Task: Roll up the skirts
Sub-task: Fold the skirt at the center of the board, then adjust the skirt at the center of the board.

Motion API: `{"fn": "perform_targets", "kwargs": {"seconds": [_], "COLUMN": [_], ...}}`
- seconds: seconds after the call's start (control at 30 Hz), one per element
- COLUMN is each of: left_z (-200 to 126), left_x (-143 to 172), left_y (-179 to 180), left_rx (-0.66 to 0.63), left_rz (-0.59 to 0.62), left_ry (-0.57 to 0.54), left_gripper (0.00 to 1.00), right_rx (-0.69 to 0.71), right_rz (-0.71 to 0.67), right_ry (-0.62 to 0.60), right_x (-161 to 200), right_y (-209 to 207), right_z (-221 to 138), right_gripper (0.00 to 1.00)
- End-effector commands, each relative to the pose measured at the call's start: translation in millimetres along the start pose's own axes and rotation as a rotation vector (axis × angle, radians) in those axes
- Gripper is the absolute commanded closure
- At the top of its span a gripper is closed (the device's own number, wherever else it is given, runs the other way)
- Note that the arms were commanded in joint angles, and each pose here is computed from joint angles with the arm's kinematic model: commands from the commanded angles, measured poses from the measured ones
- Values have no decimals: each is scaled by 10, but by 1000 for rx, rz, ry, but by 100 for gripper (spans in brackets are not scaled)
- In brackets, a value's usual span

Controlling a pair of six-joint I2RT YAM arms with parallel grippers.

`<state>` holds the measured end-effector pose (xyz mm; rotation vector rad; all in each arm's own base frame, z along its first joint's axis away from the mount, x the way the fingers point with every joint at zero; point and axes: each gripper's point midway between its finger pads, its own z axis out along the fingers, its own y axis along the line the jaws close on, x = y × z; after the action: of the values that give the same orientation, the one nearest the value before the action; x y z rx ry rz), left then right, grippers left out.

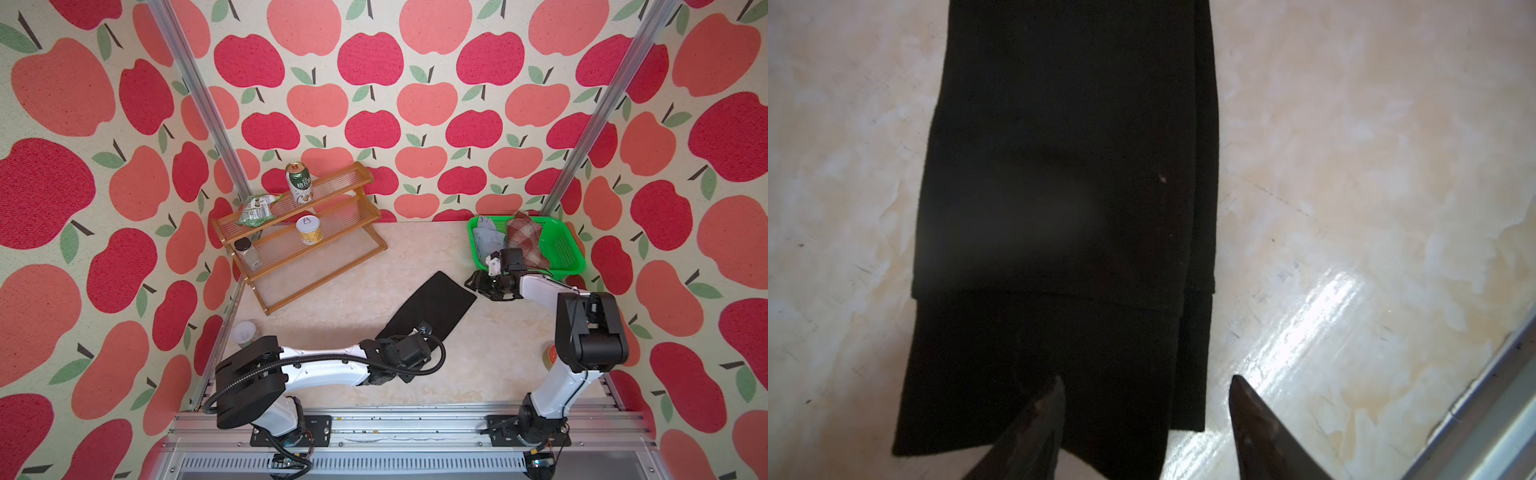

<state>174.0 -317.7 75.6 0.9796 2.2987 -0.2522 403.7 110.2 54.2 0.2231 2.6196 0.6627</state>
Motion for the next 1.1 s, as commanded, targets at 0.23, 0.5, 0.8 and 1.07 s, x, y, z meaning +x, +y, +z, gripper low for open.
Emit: {"fn": "perform_targets", "kwargs": {"seconds": [0.23, 0.5, 0.8, 1.07], "left_z": [-233, -443, -663, -705], "left_x": [-241, -217, -78, 36], "left_y": [382, 695, 992, 1136], "left_rx": [4, -27, -66, -82], "left_rz": [-102, -170, -256, -314], "left_ry": [-129, -173, -206, -212], "left_gripper": [31, 31, 29, 28], "right_rx": [-25, -33, 60, 120], "right_rz": [73, 94, 60, -80], "right_ry": [56, 90, 141, 62], "right_x": [420, 505, 610, 472], "right_y": [-66, -121, -179, 125], "right_z": [-109, 62, 245, 41], "right_gripper": [47, 62, 62, 39]}}
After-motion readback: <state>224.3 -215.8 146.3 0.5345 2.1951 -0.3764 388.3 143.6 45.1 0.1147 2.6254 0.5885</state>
